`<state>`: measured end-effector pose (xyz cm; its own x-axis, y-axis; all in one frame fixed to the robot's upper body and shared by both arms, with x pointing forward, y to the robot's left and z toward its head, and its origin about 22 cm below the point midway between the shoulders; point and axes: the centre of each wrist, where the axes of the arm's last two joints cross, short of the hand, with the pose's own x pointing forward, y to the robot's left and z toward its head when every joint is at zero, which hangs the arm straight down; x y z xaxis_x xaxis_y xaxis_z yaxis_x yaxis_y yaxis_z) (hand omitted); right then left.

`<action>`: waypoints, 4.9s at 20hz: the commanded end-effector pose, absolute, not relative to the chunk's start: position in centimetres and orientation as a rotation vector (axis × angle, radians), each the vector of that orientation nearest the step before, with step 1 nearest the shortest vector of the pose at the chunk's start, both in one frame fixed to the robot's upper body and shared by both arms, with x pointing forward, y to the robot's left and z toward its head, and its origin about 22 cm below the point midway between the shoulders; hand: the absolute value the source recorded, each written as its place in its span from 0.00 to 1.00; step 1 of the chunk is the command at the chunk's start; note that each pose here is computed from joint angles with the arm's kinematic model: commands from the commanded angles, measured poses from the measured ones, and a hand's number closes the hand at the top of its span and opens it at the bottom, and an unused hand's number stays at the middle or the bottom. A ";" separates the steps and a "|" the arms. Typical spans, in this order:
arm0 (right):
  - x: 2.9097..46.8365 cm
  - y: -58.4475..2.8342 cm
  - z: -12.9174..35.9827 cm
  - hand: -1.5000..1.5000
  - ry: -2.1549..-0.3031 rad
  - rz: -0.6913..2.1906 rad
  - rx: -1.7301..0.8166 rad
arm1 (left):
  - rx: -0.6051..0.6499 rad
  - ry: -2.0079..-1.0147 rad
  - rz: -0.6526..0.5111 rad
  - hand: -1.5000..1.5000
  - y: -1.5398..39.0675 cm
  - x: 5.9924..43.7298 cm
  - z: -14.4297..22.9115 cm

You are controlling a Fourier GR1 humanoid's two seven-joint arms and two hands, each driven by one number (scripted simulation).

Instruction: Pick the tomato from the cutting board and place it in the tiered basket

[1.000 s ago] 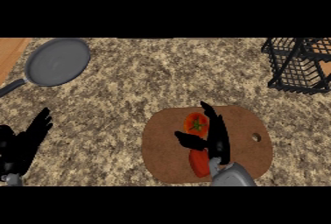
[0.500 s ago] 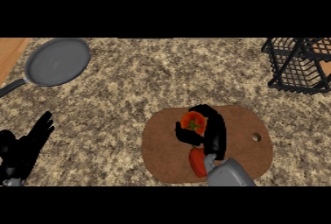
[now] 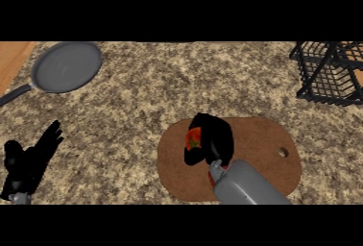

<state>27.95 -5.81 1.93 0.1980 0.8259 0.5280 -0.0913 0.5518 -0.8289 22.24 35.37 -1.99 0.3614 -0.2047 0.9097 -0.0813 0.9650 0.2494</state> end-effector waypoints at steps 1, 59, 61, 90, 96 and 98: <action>27.3 -1.9 6.3 1.00 -1.182 0.908 -0.907 | 0.290 -1.187 -0.093 0.50 36.7 22.0 -0.9; 44.8 -35.6 27.5 1.00 -1.307 0.857 -1.695 | 0.231 -1.220 -0.104 0.50 34.1 23.3 -1.8; 45.1 -35.5 27.1 1.00 -1.318 0.900 -1.694 | 0.249 -1.212 -0.131 0.50 34.8 22.8 -1.9; 43.8 -40.0 28.9 0.00 -1.047 0.667 -1.428 | 0.255 -1.236 -0.106 0.50 34.8 24.4 -1.3; 41.9 -42.2 33.6 0.00 -1.211 0.318 -1.400 | 0.261 -1.226 -0.102 0.50 33.9 24.0 -1.7; 41.4 -43.5 32.8 0.00 -1.154 0.210 -1.346 | 0.246 -1.214 -0.101 0.50 35.4 22.6 -1.6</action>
<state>42.29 -42.28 31.63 0.4467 0.8061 0.3882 0.3937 0.2125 -0.8944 23.61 34.43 -1.68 0.3305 -0.2152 0.9189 -0.0532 0.9679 0.2458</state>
